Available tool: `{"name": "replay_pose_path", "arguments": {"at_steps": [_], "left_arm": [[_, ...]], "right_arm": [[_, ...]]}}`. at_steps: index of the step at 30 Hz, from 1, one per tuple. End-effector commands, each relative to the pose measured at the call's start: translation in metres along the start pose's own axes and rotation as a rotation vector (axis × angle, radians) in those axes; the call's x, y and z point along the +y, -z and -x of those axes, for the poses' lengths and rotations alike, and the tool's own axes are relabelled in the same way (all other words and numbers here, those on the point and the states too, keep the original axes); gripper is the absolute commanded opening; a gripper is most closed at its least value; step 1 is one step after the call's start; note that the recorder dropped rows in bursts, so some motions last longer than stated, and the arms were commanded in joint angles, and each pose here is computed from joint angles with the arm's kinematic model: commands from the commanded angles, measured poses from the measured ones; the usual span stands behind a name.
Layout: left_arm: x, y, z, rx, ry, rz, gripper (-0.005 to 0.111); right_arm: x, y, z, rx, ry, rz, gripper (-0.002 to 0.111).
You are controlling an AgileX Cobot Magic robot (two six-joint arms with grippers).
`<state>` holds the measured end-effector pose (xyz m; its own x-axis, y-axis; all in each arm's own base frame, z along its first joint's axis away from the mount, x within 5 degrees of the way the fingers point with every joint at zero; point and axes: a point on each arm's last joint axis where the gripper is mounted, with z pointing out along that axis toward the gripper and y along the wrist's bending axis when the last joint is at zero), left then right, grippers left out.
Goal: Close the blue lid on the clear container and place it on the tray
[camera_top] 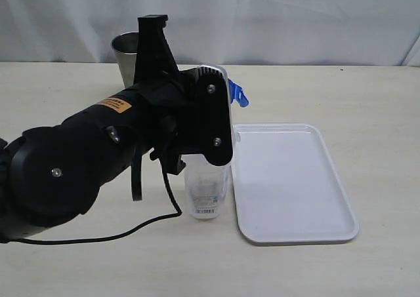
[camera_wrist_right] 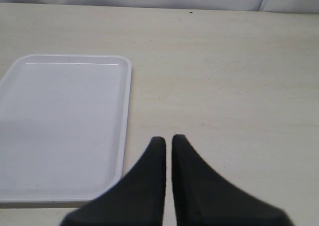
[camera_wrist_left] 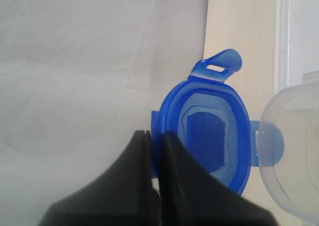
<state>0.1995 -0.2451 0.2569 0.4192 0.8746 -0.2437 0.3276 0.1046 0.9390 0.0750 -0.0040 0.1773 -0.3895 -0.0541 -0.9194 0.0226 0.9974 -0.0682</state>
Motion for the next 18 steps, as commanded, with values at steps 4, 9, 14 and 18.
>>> {"name": "replay_pose_path", "arguments": {"at_steps": [4,9,14,18], "left_arm": [[0.0000,0.0071,0.0096,-0.018,-0.024,0.022,0.000],[-0.0001,0.0071,0.0096,-0.017,-0.022,0.022,0.000],[-0.0022,0.0071,0.0086,-0.008,0.007,-0.002,0.000],[-0.0025,0.0071,0.0082,-0.003,0.014,-0.005,0.000]], "right_arm": [[0.0003,-0.0004,-0.0001,-0.006,0.005,0.003,0.004],[0.0003,-0.0004,-0.0001,-0.006,0.005,0.003,0.004],[0.0003,-0.0004,-0.0001,-0.006,0.005,0.003,0.004],[0.0003,-0.0004,-0.0001,-0.006,0.005,0.003,0.004]]}}
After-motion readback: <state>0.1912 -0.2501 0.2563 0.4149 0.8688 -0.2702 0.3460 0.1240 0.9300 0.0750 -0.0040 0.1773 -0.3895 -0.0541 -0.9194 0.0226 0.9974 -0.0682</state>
